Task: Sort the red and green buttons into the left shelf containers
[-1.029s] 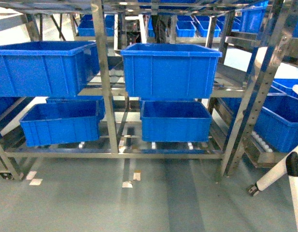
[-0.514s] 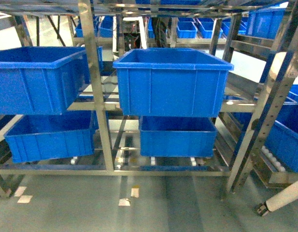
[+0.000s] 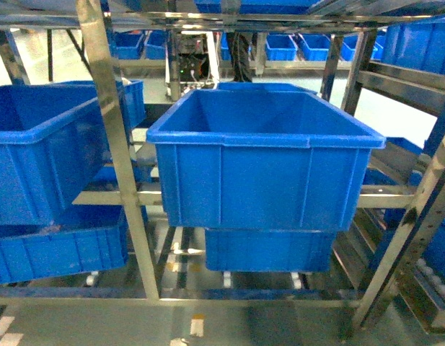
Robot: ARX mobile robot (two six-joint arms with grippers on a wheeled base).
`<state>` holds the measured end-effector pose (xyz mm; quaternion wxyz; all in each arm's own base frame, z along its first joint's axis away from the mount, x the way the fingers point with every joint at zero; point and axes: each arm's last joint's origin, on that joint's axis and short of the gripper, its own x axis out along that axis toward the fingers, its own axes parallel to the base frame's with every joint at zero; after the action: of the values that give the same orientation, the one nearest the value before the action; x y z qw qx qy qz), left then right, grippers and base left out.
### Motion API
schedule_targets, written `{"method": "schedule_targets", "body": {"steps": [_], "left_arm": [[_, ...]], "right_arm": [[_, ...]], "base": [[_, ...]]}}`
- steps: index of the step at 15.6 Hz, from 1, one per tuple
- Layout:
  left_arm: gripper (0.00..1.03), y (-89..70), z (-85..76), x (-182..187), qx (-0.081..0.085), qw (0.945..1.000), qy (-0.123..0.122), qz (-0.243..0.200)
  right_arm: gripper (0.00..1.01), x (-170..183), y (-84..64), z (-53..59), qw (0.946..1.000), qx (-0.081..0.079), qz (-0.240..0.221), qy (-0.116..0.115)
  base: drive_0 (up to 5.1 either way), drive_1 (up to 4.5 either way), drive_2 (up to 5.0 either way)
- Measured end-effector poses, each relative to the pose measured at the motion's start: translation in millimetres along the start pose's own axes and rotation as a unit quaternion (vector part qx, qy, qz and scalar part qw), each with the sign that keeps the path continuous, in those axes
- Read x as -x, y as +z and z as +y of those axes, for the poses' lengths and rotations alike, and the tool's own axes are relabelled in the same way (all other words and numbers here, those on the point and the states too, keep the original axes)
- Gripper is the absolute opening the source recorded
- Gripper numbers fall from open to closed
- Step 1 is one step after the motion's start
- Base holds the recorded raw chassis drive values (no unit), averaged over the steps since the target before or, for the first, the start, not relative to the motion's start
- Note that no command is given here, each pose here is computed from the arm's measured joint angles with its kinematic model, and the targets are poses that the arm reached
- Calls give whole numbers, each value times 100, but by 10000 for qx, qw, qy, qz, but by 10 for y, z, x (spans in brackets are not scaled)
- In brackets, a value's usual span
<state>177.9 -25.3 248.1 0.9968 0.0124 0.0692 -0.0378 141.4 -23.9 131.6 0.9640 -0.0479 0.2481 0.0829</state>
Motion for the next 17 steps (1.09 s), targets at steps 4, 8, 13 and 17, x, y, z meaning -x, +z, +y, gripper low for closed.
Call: {"method": "schedule_targets", "body": {"steps": [4, 8, 13, 17], "left_arm": [[25, -1, -1, 2, -1, 10000, -2, 6], [25, 2, 0, 3, 0, 10000, 2, -6], [25, -12, 0, -6, -1, 10000, 2, 21], [25, -13, 0, -5, -2, 10000, 7, 27]], "right_arm": [[26, 1, 5, -1, 10000, 10, -27, -5], [26, 1, 5, -1, 10000, 8, -23, -4], [26, 0, 0, -1, 10000, 1, 1, -12], [26, 0, 1, -2, 10000, 0, -2, -18]], "base": [[-7, 425, -439], [-7, 425, -439], [-7, 425, -439], [-7, 425, -439]]}}
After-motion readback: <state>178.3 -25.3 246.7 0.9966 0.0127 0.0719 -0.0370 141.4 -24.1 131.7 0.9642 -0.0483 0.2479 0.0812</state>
